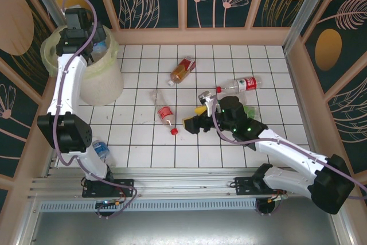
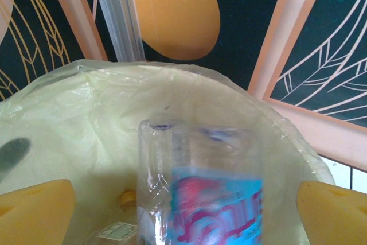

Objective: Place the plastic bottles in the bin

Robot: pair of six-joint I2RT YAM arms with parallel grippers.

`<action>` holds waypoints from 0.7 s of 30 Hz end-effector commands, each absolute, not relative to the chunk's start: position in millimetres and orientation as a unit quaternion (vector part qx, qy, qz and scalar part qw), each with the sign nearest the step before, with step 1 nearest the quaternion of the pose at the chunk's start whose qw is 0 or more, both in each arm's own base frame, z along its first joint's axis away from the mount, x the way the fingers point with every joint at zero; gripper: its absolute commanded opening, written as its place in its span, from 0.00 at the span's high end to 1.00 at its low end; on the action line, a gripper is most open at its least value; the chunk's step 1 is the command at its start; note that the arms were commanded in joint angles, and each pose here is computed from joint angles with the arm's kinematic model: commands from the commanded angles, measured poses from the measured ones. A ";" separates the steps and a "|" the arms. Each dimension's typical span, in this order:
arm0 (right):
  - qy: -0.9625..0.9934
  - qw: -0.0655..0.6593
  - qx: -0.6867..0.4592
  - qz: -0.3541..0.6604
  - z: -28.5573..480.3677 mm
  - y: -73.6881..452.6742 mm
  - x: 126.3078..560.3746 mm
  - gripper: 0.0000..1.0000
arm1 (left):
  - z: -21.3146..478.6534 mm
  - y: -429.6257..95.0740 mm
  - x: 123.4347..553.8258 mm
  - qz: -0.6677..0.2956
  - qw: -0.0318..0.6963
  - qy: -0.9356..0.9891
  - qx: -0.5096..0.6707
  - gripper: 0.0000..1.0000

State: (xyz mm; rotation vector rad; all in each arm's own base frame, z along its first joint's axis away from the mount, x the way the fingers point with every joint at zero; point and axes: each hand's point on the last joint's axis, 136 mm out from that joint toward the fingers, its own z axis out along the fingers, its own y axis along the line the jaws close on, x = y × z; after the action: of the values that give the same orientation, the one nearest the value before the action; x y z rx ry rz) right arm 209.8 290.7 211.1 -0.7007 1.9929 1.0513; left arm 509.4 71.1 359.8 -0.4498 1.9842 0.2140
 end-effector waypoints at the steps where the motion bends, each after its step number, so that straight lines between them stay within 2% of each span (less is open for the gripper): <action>1: 0.775 0.399 -0.267 0.411 217.8 287.4 214.3 0.11 | 394.3 71.9 493.8 0.079 0.551 0.808 -0.192 0.01; 8: 0.776 0.407 -0.261 0.404 219.3 283.7 216.3 0.11 | 418.5 62.0 462.9 0.054 0.570 0.800 -0.180 0.01; 12: 0.776 0.420 -0.253 0.398 223.7 280.0 219.3 0.11 | 407.7 50.0 442.1 0.023 0.555 0.811 -0.182 0.01; 21: 0.779 0.425 -0.242 0.393 227.8 274.6 218.6 0.12 | 385.0 17.4 370.9 0.039 0.525 0.828 -0.194 0.01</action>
State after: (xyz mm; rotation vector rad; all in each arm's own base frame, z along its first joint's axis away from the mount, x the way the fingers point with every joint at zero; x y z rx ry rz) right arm 218.0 279.7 227.3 -0.6325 1.9452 0.9928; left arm 398.2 15.5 390.6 -0.4020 1.9659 0.0737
